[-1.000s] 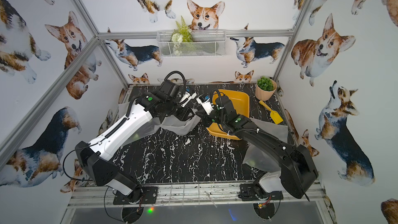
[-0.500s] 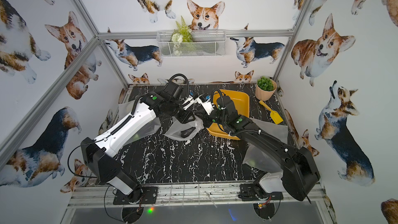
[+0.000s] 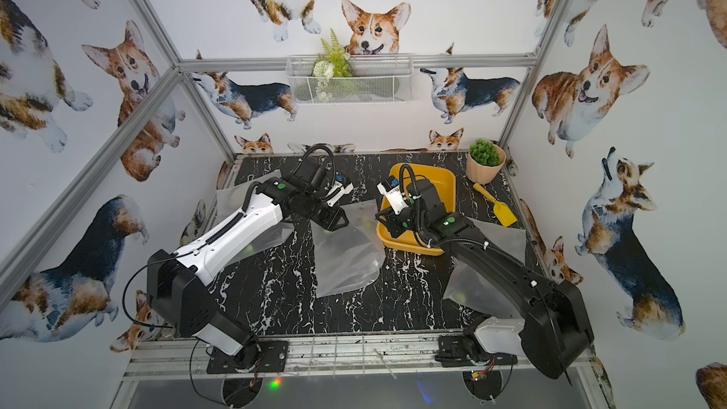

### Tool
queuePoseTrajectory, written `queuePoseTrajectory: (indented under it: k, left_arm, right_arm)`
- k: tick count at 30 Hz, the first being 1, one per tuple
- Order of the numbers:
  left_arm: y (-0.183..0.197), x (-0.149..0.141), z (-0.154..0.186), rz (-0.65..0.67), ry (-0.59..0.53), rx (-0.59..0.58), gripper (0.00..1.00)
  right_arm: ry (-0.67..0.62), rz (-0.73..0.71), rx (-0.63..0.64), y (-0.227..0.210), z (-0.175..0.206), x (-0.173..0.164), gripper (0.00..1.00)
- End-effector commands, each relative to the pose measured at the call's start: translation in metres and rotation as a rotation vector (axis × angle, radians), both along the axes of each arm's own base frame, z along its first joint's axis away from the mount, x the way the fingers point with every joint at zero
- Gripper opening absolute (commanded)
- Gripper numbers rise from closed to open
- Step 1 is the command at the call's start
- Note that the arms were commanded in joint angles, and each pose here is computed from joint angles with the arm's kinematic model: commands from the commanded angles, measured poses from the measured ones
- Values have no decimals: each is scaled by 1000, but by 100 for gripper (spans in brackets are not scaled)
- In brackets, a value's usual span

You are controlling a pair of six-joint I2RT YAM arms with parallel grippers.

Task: Place the eggplant in a zip-top bag and seal the zipper
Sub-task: Adjust the zipper food storage bag at the center of the board.

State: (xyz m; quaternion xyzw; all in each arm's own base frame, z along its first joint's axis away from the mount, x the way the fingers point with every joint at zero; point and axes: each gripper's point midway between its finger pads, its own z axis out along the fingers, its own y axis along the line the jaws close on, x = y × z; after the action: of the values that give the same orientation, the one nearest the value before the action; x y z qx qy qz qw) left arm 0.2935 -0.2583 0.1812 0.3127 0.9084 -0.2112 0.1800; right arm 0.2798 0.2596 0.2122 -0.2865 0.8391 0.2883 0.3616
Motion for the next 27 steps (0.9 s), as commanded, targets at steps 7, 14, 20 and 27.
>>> queuePoseTrajectory:
  k: [7,14,20,27]
  left_arm:
    - [26,-19,-47,322,26,-16,40]
    - [42,-39,-91,343,68,37,36]
    - [37,-40,-108,341,96,25,30]
    - [44,-51,-129,336,134,56,28]
  right_arm:
    - [436,-237,19,-30,-50,-87,18]
    - [397,-219,74,6,-60,-95,16]
    - [341,-258,8,15,-76,-72,15]
    - [365,-237,-32,26,-91,-68,14]
